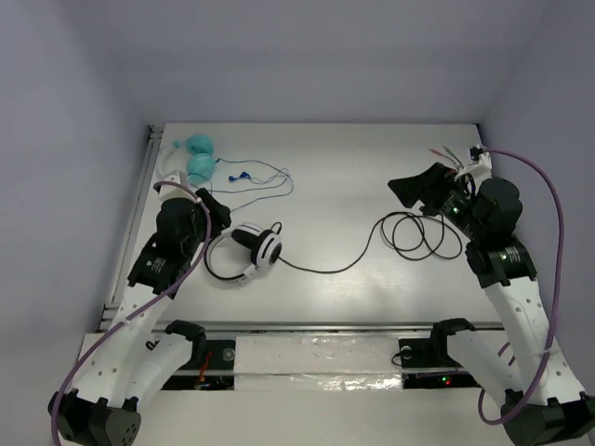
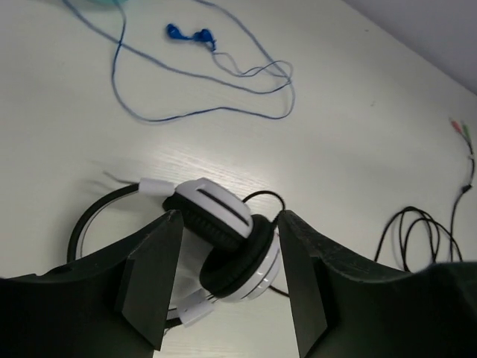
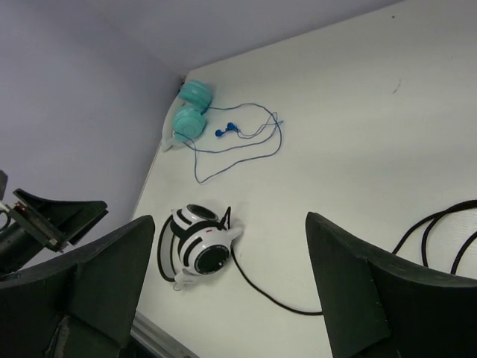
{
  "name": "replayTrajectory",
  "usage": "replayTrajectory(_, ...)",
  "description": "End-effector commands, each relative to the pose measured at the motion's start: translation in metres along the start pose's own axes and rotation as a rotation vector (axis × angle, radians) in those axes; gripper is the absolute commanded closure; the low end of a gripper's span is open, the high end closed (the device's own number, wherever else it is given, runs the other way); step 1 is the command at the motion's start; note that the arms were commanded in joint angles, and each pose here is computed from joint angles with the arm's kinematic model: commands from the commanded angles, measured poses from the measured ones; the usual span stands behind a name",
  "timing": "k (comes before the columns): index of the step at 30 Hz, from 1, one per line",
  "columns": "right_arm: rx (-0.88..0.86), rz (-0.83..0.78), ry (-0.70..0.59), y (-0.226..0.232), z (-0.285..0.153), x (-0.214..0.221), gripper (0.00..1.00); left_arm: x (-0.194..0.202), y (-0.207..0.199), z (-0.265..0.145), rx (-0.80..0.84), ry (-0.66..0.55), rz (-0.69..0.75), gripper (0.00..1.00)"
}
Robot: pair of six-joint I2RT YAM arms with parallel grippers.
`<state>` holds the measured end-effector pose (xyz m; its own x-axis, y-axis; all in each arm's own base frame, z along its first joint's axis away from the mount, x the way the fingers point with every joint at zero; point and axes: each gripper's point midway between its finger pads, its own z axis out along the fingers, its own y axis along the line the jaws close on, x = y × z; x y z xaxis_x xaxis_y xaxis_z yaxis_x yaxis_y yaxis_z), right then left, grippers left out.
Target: Wrap the headphones
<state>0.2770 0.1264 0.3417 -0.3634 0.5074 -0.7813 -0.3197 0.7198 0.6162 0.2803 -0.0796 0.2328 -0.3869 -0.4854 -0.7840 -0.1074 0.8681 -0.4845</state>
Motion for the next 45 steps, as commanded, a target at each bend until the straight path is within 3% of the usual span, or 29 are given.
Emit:
replayTrajectory(1,-0.056,-0.006,0.013,0.011,-0.001,0.000,0.11,0.022,0.030,-0.002,-0.131,0.048,-0.027,0.48)
replayTrajectory(4,-0.129,-0.005,0.038,0.020,-0.001,0.009,0.05,0.037,0.036,-0.005,-0.158,0.078,-0.032,0.43)
replayTrajectory(7,-0.162,0.011,0.032,0.019,0.001,0.016,0.05,0.038,0.034,-0.005,-0.159,0.086,-0.037,0.43)
replayTrajectory(10,-0.138,0.003,0.033,0.011,0.003,0.021,0.16,0.050,0.039,0.001,-0.186,0.132,-0.022,0.44)
replayTrajectory(11,-0.131,0.001,0.034,0.009,0.003,0.021,0.27,0.055,0.040,0.002,-0.193,0.142,-0.023,0.52)
replayTrajectory(13,-0.121,-0.009,0.035,0.007,0.001,0.023,0.91,0.058,0.046,0.006,-0.229,0.151,-0.019,0.71)
replayTrajectory(14,-0.118,-0.011,0.036,0.006,0.001,0.024,0.92,0.060,0.047,0.008,-0.235,0.155,-0.017,0.71)
replayTrajectory(15,-0.111,-0.009,0.037,0.004,0.001,0.025,1.00,0.064,0.046,0.009,-0.237,0.166,-0.012,0.83)
replayTrajectory(17,-0.101,-0.008,0.040,0.001,0.003,0.028,1.00,0.072,0.051,0.014,-0.268,0.191,0.006,0.96)
replayTrajectory(20,-0.096,-0.003,0.044,-0.001,0.006,0.031,0.95,0.084,0.056,0.020,-0.308,0.217,0.026,0.94)
replayTrajectory(23,-0.121,-0.007,0.077,0.008,0.012,0.042,0.75,0.094,0.070,0.021,-0.409,0.224,0.032,0.77)
replayTrajectory(27,-0.149,0.001,0.138,0.024,0.028,0.065,0.58,0.099,0.085,0.017,-0.488,0.220,0.014,0.59)
replayTrajectory(32,-0.186,0.000,0.194,0.045,0.040,0.097,0.51,0.110,0.091,0.013,-0.558,0.266,-0.040,0.41)
replayTrajectory(33,-0.196,0.000,0.202,0.049,0.041,0.101,0.50,0.117,0.092,0.010,-0.562,0.302,-0.038,0.40)
replayTrajectory(35,-0.188,-0.006,0.218,0.047,0.044,0.107,0.50,0.130,0.094,0.007,-0.593,0.387,-0.044,0.49)
replayTrajectory(39,-0.168,-0.019,0.220,0.039,0.046,0.112,0.50,0.156,0.128,-0.017,-0.752,0.562,-0.074,0.61)
replayTrajectory(45,-0.203,-0.029,0.214,0.042,0.046,0.114,0.50,0.153,0.141,-0.016,-0.784,0.568,-0.115,0.51)
